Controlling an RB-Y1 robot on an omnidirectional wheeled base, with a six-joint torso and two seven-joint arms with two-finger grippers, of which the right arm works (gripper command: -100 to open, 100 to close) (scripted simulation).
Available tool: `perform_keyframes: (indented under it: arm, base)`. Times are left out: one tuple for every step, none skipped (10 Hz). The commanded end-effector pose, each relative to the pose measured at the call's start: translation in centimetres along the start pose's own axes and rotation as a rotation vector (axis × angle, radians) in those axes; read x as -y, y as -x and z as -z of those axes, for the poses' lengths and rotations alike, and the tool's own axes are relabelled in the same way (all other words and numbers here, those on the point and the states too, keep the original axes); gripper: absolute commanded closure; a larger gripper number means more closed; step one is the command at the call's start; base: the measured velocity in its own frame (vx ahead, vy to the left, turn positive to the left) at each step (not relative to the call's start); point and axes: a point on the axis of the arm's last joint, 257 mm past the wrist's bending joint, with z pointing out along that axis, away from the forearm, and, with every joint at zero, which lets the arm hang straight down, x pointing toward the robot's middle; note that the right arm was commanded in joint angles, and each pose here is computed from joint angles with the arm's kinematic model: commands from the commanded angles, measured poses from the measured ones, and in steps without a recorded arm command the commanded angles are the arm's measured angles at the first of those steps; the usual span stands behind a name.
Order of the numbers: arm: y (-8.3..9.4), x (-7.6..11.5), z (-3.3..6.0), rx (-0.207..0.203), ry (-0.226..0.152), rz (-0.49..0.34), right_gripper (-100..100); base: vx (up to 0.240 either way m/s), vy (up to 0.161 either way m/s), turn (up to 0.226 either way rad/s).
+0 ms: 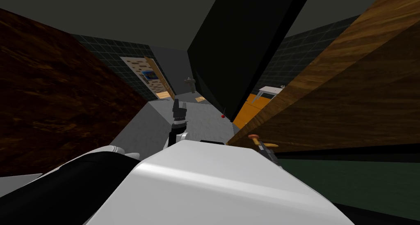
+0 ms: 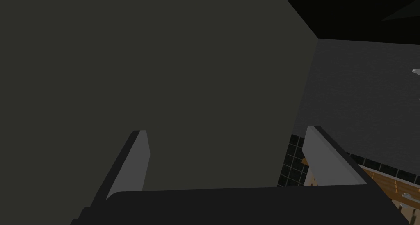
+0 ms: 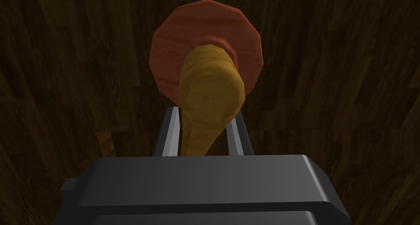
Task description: Pull the door open
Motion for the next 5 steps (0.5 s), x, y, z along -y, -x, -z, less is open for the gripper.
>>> perform_keyframes:
  arm:
    - [-2.02, 0.63, 1.09, -0.029, -0.004, -0.026, 100]
    - [-2.25, 0.65, 1.57, -0.032, -0.004, -0.027, 100]
    - [-2.25, 0.65, 1.57, -0.032, -0.004, -0.027, 100]
    - [-2.25, 0.65, 1.57, -0.032, -0.004, -0.027, 100]
    - [-2.25, 0.65, 1.57, -0.032, -0.004, -0.027, 100]
  base:
    - [0.005, -0.01, 0.036]
    - [0.01, -0.02, 0.008]
    - [-0.001, -0.019, 0.008]
    - [-0.012, 0.0, -0.002]
    - [0.0, 0.0, 0.0]
